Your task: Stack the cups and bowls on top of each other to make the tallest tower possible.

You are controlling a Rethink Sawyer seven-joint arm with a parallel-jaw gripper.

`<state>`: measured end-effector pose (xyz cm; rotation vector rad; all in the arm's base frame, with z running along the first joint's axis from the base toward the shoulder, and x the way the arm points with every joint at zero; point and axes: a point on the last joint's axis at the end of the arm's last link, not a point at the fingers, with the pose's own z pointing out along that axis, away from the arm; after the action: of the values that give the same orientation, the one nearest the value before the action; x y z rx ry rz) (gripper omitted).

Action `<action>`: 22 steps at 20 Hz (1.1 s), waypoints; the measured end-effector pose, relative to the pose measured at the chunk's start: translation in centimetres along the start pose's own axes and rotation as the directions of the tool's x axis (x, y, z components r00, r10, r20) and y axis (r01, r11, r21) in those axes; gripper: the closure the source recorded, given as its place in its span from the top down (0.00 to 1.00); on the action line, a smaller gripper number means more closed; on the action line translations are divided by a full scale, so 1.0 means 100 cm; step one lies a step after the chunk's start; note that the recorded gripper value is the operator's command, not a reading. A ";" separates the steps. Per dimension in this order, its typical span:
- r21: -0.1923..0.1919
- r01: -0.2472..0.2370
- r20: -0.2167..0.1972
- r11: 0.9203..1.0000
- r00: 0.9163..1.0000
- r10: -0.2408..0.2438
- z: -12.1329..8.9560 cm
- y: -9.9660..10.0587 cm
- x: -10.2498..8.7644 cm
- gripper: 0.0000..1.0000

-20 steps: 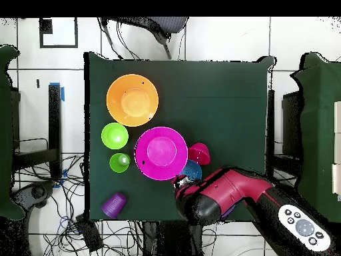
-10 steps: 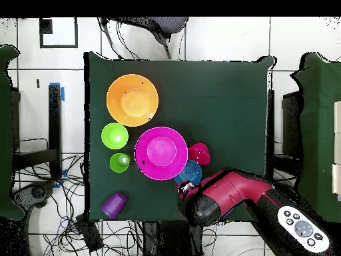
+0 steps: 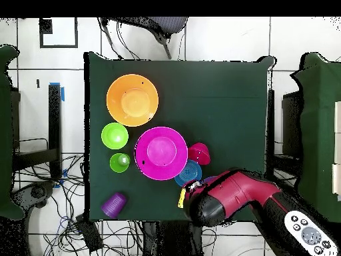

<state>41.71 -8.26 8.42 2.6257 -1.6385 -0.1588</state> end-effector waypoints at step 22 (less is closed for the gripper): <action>0.071 -0.097 -0.122 0.993 0.987 0.105 -0.031 -0.013 0.067 1.00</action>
<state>46.15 -13.75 10.94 2.5320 -1.7572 0.0623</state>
